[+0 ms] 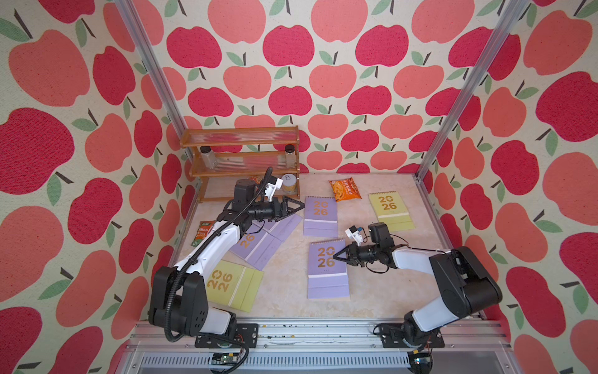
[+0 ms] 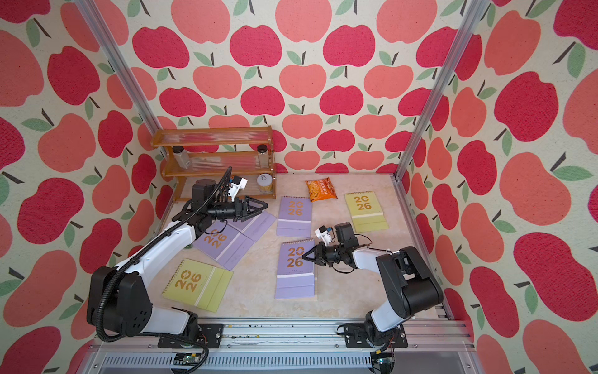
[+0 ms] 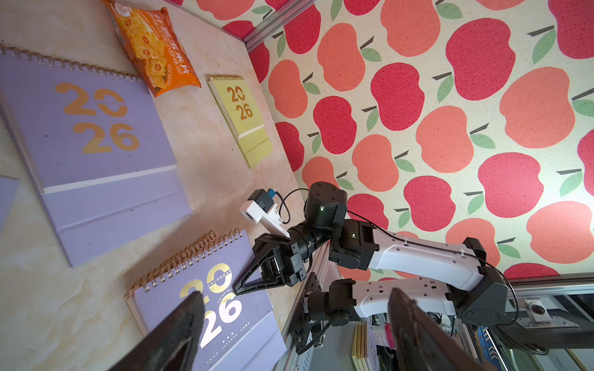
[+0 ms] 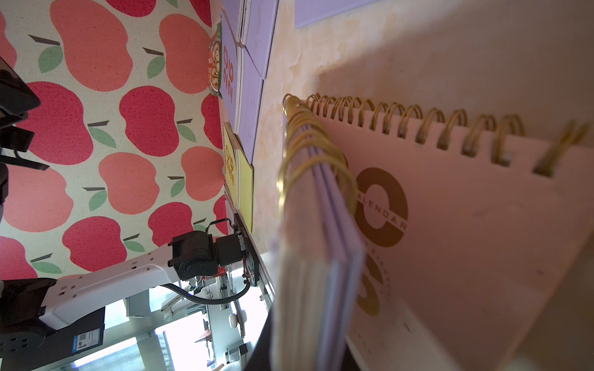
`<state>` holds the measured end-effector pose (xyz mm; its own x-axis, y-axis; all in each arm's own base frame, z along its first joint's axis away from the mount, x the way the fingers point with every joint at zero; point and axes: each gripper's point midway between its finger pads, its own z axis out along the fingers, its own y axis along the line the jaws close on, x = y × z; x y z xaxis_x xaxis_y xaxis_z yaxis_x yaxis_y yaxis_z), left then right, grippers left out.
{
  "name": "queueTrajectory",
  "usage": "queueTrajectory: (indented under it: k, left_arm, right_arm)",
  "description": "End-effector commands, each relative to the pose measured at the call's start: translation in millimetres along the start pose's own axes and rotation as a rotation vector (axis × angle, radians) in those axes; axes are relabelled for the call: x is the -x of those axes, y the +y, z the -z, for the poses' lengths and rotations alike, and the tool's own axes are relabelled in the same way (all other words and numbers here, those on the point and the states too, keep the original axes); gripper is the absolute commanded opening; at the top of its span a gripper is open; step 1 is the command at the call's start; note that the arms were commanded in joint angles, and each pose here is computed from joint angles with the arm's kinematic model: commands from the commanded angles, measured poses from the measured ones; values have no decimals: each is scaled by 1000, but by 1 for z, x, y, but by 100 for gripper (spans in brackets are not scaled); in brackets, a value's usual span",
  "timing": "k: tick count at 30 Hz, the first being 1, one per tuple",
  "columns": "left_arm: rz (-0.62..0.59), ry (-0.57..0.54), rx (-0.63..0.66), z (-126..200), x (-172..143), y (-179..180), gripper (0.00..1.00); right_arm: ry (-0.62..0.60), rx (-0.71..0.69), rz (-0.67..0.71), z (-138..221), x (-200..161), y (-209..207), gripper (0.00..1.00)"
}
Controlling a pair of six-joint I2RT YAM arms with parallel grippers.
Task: Stack the calendars
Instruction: Place the calendar at the calendar.
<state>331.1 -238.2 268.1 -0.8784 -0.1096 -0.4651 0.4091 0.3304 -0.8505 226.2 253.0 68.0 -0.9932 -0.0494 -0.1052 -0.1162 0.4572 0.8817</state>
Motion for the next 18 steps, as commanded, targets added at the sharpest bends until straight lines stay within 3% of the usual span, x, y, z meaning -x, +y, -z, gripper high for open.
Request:
queueTrajectory:
  k: [1, 11, 18]
  left_arm:
    - [0, 9, -9, -5, -1, 3, 88]
    - [8, 21, -13, -9, -3, 6, 88]
    - [12, 26, -11, -10, -5, 7, 88]
  right_arm:
    - [25, -60, -4, -2, -6, -12, 13]
    - [27, -123, 11, 2, -4, -15, 33]
    - [-2, -174, 26, 6, 3, -18, 34]
